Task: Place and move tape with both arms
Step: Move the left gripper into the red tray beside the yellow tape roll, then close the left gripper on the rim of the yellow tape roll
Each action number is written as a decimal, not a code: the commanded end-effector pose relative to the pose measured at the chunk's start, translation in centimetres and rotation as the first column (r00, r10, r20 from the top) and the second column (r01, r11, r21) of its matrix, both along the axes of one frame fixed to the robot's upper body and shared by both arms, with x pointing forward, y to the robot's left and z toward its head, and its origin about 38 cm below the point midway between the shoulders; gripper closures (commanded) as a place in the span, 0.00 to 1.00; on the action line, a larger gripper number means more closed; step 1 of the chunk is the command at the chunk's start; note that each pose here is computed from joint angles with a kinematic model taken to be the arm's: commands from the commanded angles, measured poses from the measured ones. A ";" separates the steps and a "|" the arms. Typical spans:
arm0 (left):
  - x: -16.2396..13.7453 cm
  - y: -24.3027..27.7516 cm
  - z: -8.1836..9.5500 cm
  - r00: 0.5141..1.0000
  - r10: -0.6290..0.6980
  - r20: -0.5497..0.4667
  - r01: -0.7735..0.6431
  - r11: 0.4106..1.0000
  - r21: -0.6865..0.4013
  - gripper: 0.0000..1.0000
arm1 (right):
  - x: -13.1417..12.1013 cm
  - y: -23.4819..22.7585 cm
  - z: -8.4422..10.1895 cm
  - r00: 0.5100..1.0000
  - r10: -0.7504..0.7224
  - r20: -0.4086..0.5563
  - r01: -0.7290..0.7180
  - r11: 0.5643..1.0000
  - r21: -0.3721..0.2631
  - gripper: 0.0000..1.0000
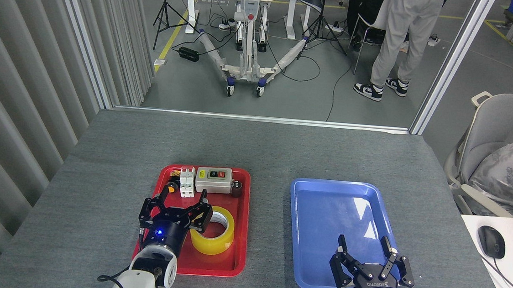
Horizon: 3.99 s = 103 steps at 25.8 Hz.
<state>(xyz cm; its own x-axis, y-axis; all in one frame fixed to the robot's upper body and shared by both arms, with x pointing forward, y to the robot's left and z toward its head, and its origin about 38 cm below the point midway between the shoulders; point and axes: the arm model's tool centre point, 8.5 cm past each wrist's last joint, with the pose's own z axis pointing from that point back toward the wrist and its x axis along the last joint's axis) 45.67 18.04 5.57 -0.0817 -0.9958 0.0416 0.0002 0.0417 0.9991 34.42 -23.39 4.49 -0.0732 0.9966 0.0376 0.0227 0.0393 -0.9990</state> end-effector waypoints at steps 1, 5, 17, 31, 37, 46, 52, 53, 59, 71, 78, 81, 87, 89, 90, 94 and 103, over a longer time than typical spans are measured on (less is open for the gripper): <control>0.8 -1.3 -0.5 0.998 -0.038 -0.047 0.039 0.999 0.019 0.01 | 0.0 0.0 0.0 1.000 0.000 0.003 0.000 1.000 0.001 0.00; 2.1 -1.6 0.2 0.995 -0.044 -0.094 0.047 0.998 0.031 0.01 | 0.0 0.1 0.0 1.000 0.002 0.001 -0.002 1.000 0.002 0.00; 3.9 -1.2 0.8 0.765 -0.015 -0.644 0.087 0.993 0.080 0.01 | 0.2 -0.2 0.2 1.000 0.003 0.007 -0.003 1.000 -0.010 0.00; 3.6 -1.3 0.6 0.605 -0.117 -0.788 0.091 0.993 -0.078 0.01 | 0.3 -0.3 0.4 1.000 0.000 0.014 0.000 1.000 -0.009 0.00; 3.5 -0.9 -0.8 0.598 -0.102 -0.795 0.080 0.994 -0.068 0.01 | 0.2 -0.3 0.3 1.000 0.002 0.010 -0.001 1.000 -0.010 0.00; 4.1 1.0 -1.5 0.678 -0.048 -0.734 0.052 0.998 -0.017 0.01 | 0.5 -0.1 0.6 1.000 0.004 0.018 -0.003 1.000 -0.007 0.00; 4.3 1.8 -1.4 0.680 -0.031 -0.733 0.109 0.992 0.060 0.01 | 0.3 -0.1 0.4 1.000 0.003 0.012 -0.003 1.000 -0.007 0.00; 4.3 1.8 -1.3 0.680 -0.039 -0.732 0.119 0.991 0.057 0.01 | 0.3 -0.1 0.4 1.000 0.002 0.012 -0.001 1.000 -0.007 0.00; 4.1 1.2 -1.4 0.661 -0.078 -0.746 0.181 0.982 0.057 0.01 | 0.3 -0.2 0.4 1.000 0.000 0.012 0.000 1.000 -0.007 0.00; 4.1 0.6 -1.5 0.626 -0.091 -0.775 0.237 0.968 0.077 0.01 | 0.3 0.2 0.3 1.000 0.007 0.009 -0.007 0.999 -0.037 0.00; 4.0 0.2 -1.4 0.536 -0.058 -0.843 0.263 0.959 0.101 0.05 | 0.4 0.0 0.5 1.000 0.000 0.015 0.001 0.999 -0.040 0.00; 3.7 0.3 -1.9 0.504 -0.049 -0.862 0.264 0.959 0.099 0.06 | 0.4 0.0 0.5 1.000 0.000 0.015 0.000 0.999 -0.041 0.00; 3.6 0.0 -1.7 0.475 -0.050 -0.879 0.269 0.959 0.092 0.05 | 0.4 -0.1 0.6 1.000 0.002 0.018 -0.001 0.999 -0.044 0.00; 3.6 -0.1 -1.7 0.475 -0.054 -0.879 0.270 0.959 0.087 0.05 | 0.4 -0.1 0.6 1.000 0.002 0.017 -0.001 0.999 -0.046 0.00; 3.6 -0.1 -1.7 0.475 -0.055 -0.879 0.270 0.959 0.086 0.05 | 0.4 -0.1 0.5 1.000 0.002 0.015 -0.001 0.999 -0.046 0.00; 3.7 -0.2 -1.6 0.478 -0.059 -0.876 0.269 0.960 0.082 0.10 | 0.3 -0.2 0.4 1.000 0.000 0.012 0.000 0.999 -0.046 0.00; 3.8 -0.3 -1.4 0.484 -0.075 -0.872 0.266 0.962 0.065 0.61 | 0.3 -0.3 0.5 1.000 -0.003 0.014 0.003 0.999 -0.046 0.00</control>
<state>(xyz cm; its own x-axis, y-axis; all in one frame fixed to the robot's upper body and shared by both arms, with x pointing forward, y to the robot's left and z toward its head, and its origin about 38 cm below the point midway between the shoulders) 49.44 17.75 4.05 -0.2712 -0.9624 0.0170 0.8438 -0.2292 0.4852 34.68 -23.67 4.94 -0.0699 0.9975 -0.0095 0.0361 -0.0070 -0.9993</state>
